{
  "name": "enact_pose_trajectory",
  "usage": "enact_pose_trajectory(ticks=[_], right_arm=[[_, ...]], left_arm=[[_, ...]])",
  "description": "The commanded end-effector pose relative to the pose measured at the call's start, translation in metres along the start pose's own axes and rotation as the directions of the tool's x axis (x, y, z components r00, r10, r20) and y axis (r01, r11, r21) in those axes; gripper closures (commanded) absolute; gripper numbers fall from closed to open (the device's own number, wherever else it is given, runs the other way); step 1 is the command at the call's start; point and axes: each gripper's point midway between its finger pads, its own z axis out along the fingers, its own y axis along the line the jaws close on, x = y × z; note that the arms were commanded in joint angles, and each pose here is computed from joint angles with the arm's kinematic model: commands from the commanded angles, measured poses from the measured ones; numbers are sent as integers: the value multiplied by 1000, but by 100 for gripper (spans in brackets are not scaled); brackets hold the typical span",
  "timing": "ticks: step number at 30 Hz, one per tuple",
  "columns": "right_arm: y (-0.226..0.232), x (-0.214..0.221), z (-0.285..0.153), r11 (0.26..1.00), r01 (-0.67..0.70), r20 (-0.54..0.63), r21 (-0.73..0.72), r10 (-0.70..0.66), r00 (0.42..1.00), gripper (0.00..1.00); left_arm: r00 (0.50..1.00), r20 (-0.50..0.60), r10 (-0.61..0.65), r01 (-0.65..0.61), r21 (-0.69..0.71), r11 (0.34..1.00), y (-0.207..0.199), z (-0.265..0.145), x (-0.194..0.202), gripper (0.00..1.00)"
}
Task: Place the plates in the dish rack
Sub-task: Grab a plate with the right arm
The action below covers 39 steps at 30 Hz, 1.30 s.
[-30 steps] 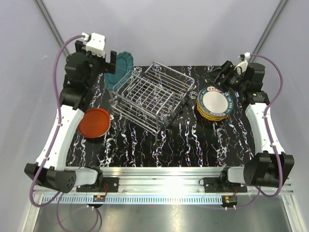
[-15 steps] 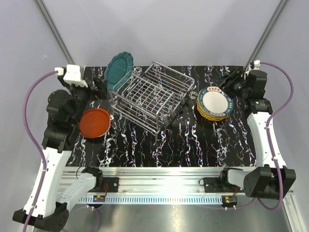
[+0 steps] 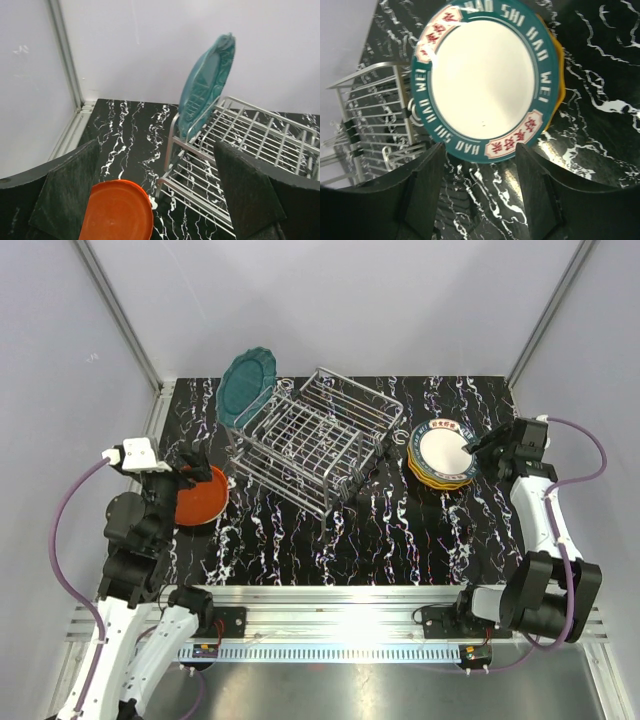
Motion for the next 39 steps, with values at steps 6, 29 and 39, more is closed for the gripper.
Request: enact_pose_trajectory(ticks=[6, 29, 39], right_arm=[[-44, -27, 11, 983, -16, 129, 182, -8, 992, 32], [-73, 14, 72, 988, -90, -33, 122, 94, 995, 34], [-74, 21, 75, 987, -109, -60, 116, 117, 991, 59]], left_arm=[[994, 102, -31, 43, -121, 992, 20, -4, -11, 1], [994, 109, -24, 44, -192, 980, 32, -13, -8, 1], [994, 106, -20, 40, -191, 981, 32, -13, -7, 1]])
